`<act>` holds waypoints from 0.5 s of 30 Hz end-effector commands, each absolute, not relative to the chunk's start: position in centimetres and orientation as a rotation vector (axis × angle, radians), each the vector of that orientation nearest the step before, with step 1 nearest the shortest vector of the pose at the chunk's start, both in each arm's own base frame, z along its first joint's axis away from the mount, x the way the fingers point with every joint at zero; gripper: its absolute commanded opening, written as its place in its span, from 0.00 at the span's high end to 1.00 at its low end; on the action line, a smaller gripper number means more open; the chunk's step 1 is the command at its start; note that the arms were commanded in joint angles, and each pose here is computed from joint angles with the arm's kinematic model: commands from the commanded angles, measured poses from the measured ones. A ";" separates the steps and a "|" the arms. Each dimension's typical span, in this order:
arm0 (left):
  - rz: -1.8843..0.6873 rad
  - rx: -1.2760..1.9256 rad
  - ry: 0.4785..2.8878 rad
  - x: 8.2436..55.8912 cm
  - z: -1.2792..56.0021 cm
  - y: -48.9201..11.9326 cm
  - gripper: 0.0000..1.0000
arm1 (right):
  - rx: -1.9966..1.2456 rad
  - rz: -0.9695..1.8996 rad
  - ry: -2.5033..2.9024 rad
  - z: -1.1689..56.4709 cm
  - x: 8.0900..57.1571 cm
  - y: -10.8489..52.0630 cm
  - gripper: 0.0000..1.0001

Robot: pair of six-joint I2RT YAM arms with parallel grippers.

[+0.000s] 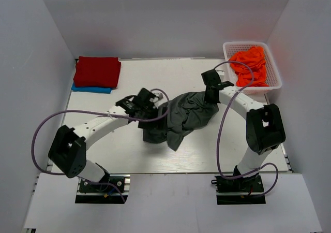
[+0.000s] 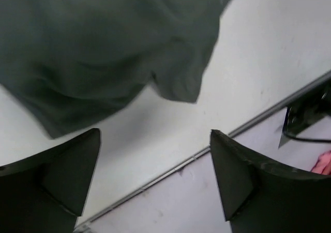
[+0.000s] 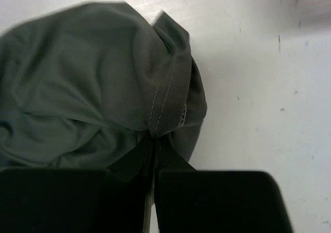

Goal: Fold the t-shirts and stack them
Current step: Flatten out the tshirt

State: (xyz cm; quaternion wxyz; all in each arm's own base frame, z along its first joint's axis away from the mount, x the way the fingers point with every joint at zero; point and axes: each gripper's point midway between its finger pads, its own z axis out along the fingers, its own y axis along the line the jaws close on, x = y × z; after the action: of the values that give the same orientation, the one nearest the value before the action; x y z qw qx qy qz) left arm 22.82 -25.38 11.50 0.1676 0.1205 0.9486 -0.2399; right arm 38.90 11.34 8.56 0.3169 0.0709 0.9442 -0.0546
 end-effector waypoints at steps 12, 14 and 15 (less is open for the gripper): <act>-0.424 0.660 2.843 16.9 4.3 -33.1 0.14 | 0.395 -0.010 2.500 8.0 35.3 8.7 1.00; -0.342 0.631 2.847 17.2 3.2 -32.7 0.18 | 0.408 -0.008 2.495 8.2 35.1 8.3 1.00; -0.275 0.573 2.841 18.0 2.9 -32.3 0.25 | 0.406 0.003 2.496 8.2 34.8 8.2 1.00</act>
State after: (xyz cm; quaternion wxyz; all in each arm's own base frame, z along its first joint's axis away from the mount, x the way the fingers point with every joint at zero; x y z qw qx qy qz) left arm 15.97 -32.38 2.33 0.0702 0.2236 0.9633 -0.1309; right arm 34.69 8.33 7.03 0.2832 0.1367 0.9491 -0.0179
